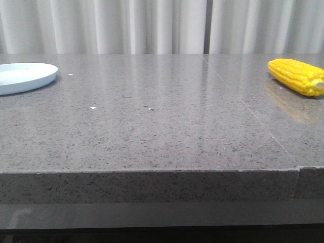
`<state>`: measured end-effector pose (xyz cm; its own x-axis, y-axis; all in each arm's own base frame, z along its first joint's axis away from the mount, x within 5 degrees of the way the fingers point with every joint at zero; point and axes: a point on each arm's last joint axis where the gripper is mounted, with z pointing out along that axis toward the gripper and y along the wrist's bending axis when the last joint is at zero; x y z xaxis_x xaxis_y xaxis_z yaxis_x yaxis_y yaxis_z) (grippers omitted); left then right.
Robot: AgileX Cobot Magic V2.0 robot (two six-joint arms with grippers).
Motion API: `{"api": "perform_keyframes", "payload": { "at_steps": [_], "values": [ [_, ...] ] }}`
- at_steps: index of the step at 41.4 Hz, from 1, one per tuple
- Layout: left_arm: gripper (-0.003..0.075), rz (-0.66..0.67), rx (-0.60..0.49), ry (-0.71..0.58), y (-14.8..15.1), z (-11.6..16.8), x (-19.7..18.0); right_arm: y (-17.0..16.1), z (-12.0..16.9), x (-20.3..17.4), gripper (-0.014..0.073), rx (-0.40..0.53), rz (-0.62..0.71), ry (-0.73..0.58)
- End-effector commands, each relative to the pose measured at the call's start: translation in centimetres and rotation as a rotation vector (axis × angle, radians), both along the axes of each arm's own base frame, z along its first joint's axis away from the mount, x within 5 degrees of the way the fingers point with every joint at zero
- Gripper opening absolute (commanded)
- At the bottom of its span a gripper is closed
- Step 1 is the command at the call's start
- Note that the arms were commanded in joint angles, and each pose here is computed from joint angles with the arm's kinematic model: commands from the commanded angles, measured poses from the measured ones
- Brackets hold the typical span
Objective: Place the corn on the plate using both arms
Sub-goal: 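Move the left gripper down to the rim of the white plate, then drag the white plate with the left gripper toward the table center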
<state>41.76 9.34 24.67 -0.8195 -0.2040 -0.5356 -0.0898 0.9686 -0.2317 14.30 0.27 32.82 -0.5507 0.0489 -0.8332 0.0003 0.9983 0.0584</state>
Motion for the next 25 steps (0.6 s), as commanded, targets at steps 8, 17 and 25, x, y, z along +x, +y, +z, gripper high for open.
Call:
{"api": "perform_keyframes", "payload": {
  "at_steps": [8, 17, 25],
  "values": [
    [0.0396, 0.0, 0.017, -0.112, -0.67, 3.47, -0.01, -0.13, 1.35, 0.31, 0.056, -0.013, -0.004, -0.082],
    [0.0207, -0.001, 0.016, -0.111, -0.68, 3.46, -0.02, -0.13, 1.35, 0.31, 0.056, -0.013, -0.004, -0.082],
    [0.0064, -0.001, 0.016, -0.11, -0.68, 3.46, -0.03, -0.13, 1.35, 0.31, 0.056, -0.013, -0.004, -0.082]
  ]
}}
